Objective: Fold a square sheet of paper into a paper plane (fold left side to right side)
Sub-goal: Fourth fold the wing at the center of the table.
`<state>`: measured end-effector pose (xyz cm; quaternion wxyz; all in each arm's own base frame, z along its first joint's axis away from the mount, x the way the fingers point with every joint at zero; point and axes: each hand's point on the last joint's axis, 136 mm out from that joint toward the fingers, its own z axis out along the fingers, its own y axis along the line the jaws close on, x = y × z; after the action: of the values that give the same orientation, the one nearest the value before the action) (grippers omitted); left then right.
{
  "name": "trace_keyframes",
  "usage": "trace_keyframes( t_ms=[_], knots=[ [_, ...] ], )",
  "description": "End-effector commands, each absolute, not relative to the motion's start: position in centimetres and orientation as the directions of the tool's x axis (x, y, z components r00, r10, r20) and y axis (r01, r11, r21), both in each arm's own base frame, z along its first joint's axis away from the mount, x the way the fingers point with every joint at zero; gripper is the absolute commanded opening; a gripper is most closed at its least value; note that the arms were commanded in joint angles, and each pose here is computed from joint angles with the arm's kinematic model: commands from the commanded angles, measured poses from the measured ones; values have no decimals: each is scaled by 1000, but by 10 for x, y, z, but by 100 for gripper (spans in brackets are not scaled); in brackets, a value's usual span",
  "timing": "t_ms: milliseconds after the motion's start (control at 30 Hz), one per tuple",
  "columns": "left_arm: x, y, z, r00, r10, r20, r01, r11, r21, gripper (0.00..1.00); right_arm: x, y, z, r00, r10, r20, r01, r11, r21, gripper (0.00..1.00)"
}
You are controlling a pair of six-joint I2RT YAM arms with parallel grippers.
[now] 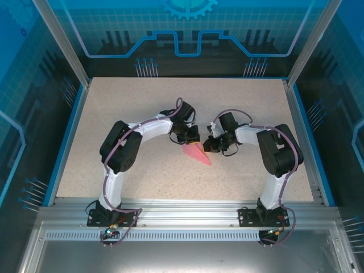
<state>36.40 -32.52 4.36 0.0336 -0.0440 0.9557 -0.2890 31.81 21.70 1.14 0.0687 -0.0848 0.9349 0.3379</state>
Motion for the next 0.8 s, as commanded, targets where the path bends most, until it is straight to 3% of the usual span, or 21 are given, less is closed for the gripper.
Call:
trace_keyframes(
  t_ms=[0, 533, 767],
  knots=[
    [365, -334, 41, -995, -96, -13, -71, 818, -571, 10, 307, 209, -11, -983, -135, -123, -181, 804, 566, 5],
    [349, -314, -4, -994, -98, 45, -108, 875, -472, 9, 307, 209, -11, -982, -147, -120, -189, 806, 561, 6],
    [333, -298, -26, -991, -111, 74, -132, 900, -414, 8, 317, 216, 13, -978, -131, -162, -203, 780, 592, 14]
  ],
)
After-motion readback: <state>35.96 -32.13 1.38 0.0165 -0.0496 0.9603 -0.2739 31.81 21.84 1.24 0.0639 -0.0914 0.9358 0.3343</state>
